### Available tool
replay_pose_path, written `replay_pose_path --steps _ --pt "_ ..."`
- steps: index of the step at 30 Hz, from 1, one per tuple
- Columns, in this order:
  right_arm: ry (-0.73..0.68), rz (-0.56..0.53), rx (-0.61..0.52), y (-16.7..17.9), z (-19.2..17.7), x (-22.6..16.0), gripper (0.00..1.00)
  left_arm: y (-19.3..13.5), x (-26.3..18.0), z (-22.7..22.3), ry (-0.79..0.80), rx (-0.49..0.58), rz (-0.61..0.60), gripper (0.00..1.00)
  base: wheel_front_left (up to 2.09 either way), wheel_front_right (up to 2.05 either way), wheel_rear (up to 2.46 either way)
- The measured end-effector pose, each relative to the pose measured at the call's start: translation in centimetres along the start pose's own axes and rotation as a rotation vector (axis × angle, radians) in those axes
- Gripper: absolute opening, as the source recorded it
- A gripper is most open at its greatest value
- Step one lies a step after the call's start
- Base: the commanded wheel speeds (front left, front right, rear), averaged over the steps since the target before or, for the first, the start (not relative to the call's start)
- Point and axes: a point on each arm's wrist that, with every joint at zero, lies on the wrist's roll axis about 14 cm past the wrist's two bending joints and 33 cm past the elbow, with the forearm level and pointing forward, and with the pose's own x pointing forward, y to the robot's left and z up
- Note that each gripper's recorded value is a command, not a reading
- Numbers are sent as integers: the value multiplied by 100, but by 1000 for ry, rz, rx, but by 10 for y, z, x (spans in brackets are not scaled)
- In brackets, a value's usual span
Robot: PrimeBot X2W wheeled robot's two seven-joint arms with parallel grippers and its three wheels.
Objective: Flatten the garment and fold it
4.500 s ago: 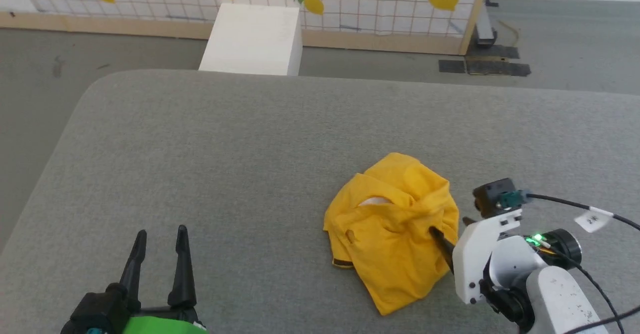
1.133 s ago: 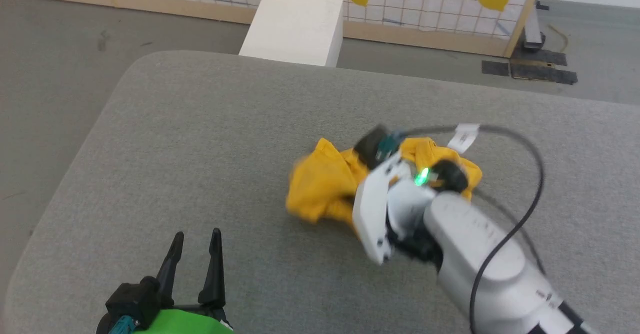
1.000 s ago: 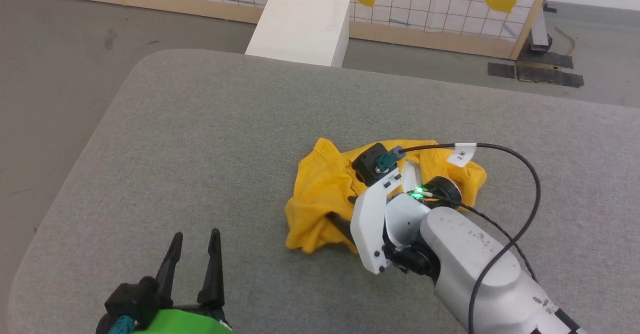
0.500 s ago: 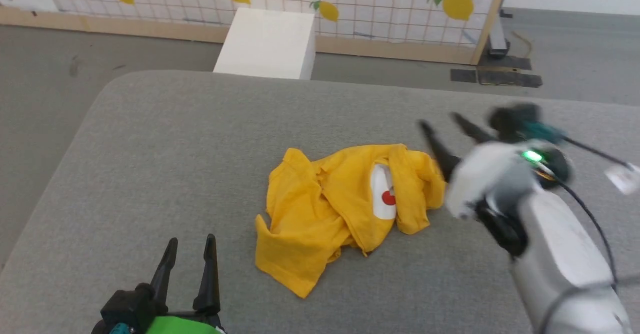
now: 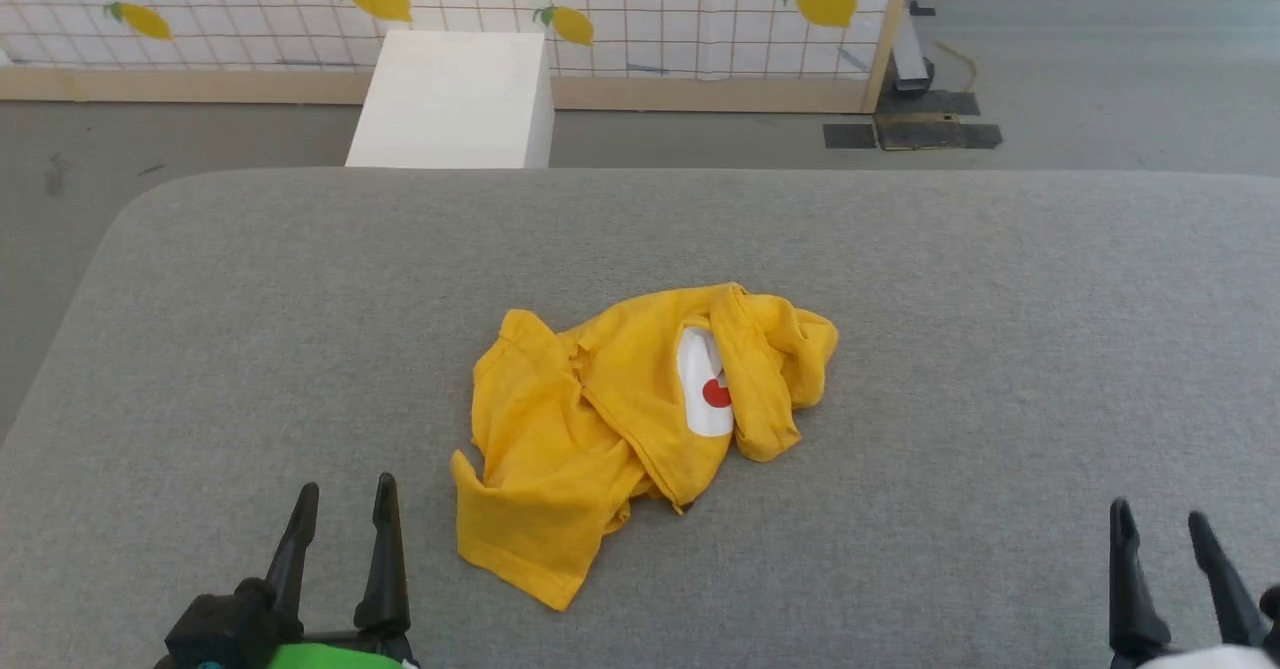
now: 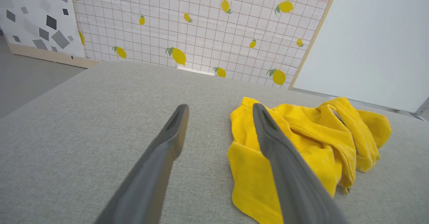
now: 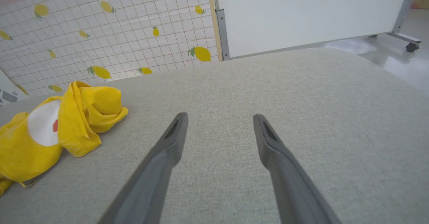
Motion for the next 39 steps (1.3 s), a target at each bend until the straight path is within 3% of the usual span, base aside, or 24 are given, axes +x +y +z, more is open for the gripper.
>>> replay_pose_path --steps 7,13,16,21,28,34,35,36,39 --pt "13 -26 42 -6 -14 -11 100 -11 9 -1 6 51 -62 100 0 0 0" --pt "17 -25 38 -5 -16 -1 100 -46 62 11 66 185 -268 100 0 0 0" --pt "37 -19 39 -2 -23 1 100 -65 85 4 160 192 -342 100 0 0 0" --pt "68 -11 43 2 -32 5 100 -57 109 -35 393 157 -318 100 0 0 0" --pt "88 -29 44 -2 -36 4 100 -41 92 -110 729 121 -269 100 0 0 0" --pt "104 -38 42 -5 -38 4 100 -40 87 -135 818 78 -251 100 0 0 0" --pt "105 -38 43 -5 -38 4 100 -42 88 -136 814 68 -254 65 0 0 0" --pt "103 -39 43 -5 -37 4 100 -45 89 -136 800 61 -260 0 0 0 0" --pt "97 -34 44 -4 -36 5 100 -52 90 -134 754 56 -277 0 0 0 0"
